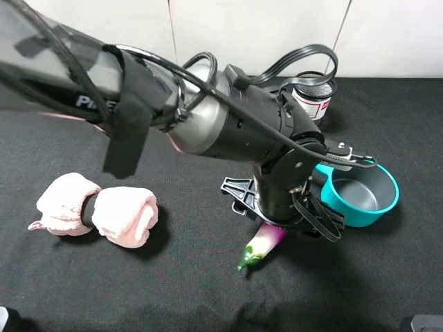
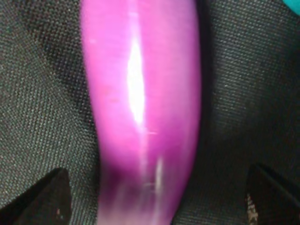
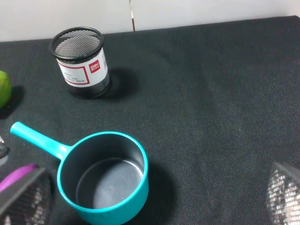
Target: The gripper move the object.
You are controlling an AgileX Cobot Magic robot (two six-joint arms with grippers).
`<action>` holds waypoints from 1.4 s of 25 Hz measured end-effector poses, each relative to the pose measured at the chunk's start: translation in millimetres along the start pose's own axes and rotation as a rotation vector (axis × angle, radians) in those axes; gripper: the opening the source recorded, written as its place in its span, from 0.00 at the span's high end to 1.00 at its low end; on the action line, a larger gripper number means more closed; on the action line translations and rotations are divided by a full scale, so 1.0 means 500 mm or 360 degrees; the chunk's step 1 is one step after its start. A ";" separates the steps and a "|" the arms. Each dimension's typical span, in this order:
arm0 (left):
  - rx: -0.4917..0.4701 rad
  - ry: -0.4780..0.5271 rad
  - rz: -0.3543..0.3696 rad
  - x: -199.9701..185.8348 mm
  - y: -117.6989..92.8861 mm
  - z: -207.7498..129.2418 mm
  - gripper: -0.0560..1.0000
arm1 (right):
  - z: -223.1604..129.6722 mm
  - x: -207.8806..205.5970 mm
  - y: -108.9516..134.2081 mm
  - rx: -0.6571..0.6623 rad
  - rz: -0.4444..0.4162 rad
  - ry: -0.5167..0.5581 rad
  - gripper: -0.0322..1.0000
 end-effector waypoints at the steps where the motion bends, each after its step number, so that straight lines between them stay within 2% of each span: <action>1: -0.0001 0.0000 0.0001 -0.006 0.000 0.000 0.25 | 0.000 0.000 0.000 0.0000 0.0000 0.0000 0.30; 8: -0.0011 0.0023 0.0027 -0.061 0.008 -0.002 0.24 | 0.000 0.000 0.000 0.0000 0.0000 0.0000 0.30; 15: 0.0036 0.0008 0.0011 -0.139 0.014 -0.003 0.10 | 0.000 0.000 0.000 0.0000 0.0000 0.0000 0.30; 22: 0.0049 0.0042 0.0002 -0.230 0.029 -0.020 0.02 | 0.000 0.000 0.000 0.0000 0.0000 0.0000 0.30; 35: 0.0240 0.0041 0.0005 -0.389 0.075 -0.064 0.01 | 0.000 0.000 0.000 0.0000 0.0000 0.0000 0.30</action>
Point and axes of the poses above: a point on each arm's last joint axis where the gripper is mounted, x pointing out along that axis toward the gripper, y along the wrist's bending axis when the last joint is at zero, z = x × y, the point moved 2 cm from there along x, pointing out along that axis toward the gripper, and after that the axes turned 5 degrees about x, right-handed, at the moved point
